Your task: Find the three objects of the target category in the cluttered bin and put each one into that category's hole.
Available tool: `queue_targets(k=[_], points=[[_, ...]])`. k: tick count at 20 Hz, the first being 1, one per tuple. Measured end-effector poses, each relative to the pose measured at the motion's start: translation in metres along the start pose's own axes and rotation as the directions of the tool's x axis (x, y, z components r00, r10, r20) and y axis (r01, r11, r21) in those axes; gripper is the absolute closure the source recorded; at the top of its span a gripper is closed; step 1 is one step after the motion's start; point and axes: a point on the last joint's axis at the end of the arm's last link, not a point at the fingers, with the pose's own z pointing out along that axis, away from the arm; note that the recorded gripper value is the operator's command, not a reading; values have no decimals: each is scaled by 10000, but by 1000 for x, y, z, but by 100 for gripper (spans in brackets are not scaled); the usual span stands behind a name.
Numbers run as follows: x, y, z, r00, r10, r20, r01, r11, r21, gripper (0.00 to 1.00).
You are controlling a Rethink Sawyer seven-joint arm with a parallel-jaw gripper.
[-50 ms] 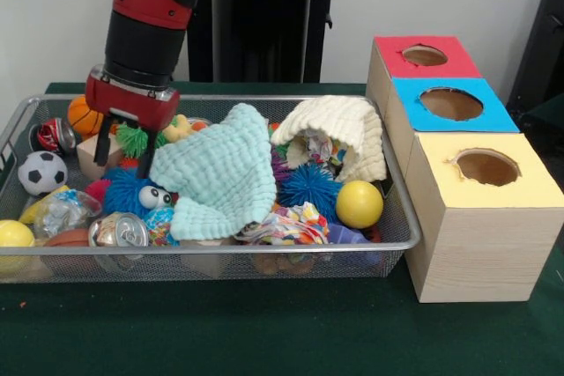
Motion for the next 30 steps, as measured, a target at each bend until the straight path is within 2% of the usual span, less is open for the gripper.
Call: queue_targets(k=[2,3,4,6,10,14,22,30], points=[[-5,-2,3,9976,390,574,-393,9992,41,0],[-6,-2,4,9971,421,640,-425,9991,44,0],[-9,-5,7,9921,666,1064,-676,9977,61,0],[-11,-10,12,9838,907,1544,-930,9956,80,0],[-7,-18,22,9710,1100,2121,-1161,9931,164,0],[7,-21,36,9688,1254,2139,-1339,9907,257,0],[37,-19,59,9760,1542,1538,-1619,9860,387,0],[36,-19,59,9753,1538,1585,-1618,9861,388,0]])
